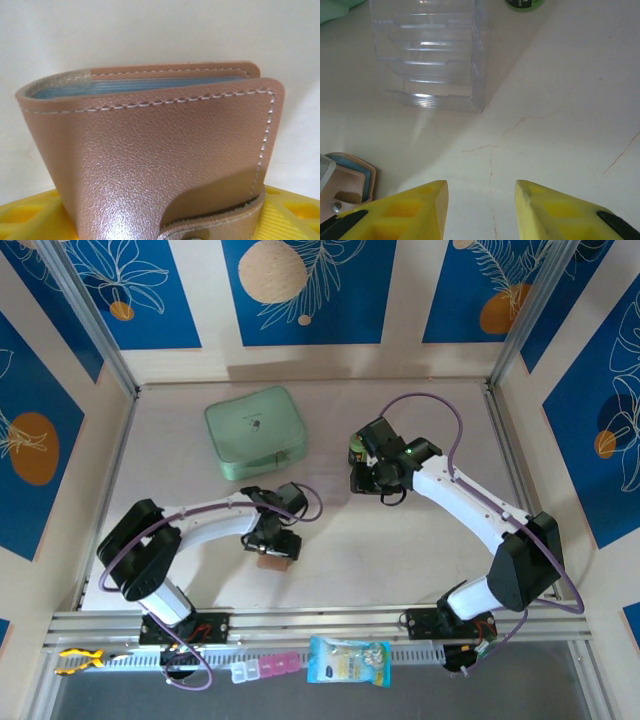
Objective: Take the credit cards out of the card holder
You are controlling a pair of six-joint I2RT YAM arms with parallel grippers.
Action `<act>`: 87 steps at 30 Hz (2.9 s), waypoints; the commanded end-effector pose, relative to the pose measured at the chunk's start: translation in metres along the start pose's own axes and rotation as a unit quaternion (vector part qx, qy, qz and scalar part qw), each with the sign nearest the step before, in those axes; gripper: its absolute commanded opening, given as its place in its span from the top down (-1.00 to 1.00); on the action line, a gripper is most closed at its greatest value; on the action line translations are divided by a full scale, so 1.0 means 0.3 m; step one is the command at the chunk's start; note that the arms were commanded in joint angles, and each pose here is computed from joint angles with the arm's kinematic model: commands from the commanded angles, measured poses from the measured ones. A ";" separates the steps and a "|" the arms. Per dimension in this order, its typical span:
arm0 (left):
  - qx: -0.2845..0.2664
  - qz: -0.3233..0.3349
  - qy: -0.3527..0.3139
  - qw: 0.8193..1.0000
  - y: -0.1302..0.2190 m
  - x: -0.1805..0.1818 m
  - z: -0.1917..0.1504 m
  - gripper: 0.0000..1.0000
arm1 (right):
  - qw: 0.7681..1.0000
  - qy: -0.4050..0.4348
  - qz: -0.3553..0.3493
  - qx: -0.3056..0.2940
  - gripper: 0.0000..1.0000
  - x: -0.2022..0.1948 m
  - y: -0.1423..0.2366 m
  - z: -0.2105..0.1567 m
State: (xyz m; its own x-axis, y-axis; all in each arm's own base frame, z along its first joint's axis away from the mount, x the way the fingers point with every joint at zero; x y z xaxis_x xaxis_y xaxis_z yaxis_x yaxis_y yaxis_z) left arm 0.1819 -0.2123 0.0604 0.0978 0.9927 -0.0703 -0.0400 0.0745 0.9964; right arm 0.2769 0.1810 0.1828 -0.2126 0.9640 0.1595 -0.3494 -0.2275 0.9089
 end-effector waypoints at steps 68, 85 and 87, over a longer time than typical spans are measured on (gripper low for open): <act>-0.101 -0.356 0.169 0.914 0.130 -0.041 0.106 0.83 | 0.987 0.015 -0.031 0.157 0.27 0.311 -0.225 -0.301; -0.079 -0.387 0.175 0.902 0.102 -0.039 0.097 0.89 | 0.978 0.021 -0.062 0.198 0.29 0.337 -0.308 -0.313; -0.076 -0.389 0.176 0.901 0.098 -0.040 0.095 0.90 | 0.977 0.019 -0.063 0.201 0.29 0.335 -0.316 -0.315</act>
State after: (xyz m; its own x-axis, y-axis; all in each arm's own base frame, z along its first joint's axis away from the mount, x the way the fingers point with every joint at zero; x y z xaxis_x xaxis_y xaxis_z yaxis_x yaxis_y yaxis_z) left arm 0.2093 -0.2235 0.0953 -0.1531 0.6204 -0.7692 -0.2527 0.7279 0.6374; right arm 0.2030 0.2861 0.0779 -0.2500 0.9674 0.0404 -0.0118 -0.0448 0.9989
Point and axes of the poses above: each hand's point on the last joint's axis, 136 mm out from that joint toward the fingers, its own y axis back along the fingers, its own x axis along the line the jaws close on, z = x × y, the point moved 3 cm from there along y, back along the fingers, and after that the axes turned 9 degrees about y, right-handed, at the moved point
